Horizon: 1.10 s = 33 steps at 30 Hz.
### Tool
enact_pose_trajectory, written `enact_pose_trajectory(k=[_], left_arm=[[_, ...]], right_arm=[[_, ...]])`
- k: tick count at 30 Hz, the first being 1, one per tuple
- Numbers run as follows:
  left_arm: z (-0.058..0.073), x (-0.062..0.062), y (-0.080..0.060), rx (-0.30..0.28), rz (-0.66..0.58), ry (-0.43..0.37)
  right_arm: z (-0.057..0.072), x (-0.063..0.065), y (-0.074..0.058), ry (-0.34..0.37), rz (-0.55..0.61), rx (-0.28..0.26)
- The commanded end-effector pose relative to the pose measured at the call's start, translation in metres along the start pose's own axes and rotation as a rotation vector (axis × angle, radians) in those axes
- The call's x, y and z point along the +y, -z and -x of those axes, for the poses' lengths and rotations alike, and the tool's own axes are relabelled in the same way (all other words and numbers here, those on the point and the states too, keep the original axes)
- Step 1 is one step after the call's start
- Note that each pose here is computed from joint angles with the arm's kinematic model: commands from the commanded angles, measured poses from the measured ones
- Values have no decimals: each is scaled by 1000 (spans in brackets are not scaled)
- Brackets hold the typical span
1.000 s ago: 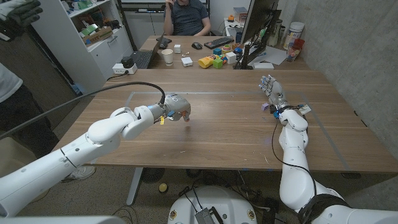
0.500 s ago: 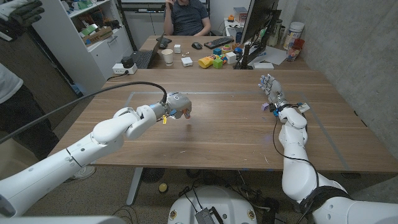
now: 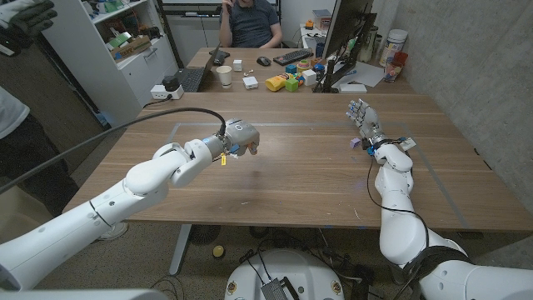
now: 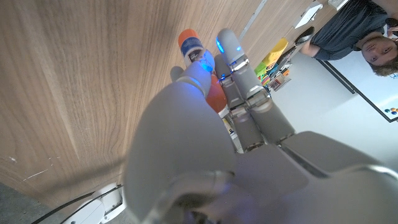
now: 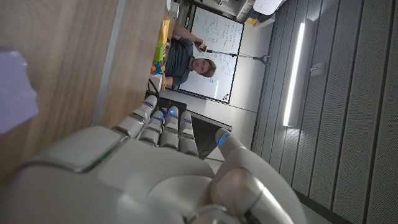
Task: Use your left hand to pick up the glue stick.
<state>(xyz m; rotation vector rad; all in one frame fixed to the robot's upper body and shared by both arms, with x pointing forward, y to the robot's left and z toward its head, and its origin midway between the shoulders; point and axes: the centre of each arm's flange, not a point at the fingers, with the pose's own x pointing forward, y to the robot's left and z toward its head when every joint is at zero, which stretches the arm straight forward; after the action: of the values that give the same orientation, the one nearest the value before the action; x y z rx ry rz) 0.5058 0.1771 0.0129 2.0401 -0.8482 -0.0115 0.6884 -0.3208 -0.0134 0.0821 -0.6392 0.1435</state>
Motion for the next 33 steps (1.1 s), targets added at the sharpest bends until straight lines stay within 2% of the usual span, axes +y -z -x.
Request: enact_pose_trajectory(k=[1,10,19,24,33], left_arm=[[11,18,-1,43,-24,-61],[19,27,-1,85,-45,-107],[28,38,-1,174,-67,-192],[30,41,-2,208,-60,-210],[33,51,1,227,-66,-251]], right_arm=[[5,-1,-2,-8,-1,-4],[6,2,-4,-17,2,-11],[10,3,-6,-15,0,-14],[11,3,-6,-15,0,-14],[13,3,-7,-14,1,-17]])
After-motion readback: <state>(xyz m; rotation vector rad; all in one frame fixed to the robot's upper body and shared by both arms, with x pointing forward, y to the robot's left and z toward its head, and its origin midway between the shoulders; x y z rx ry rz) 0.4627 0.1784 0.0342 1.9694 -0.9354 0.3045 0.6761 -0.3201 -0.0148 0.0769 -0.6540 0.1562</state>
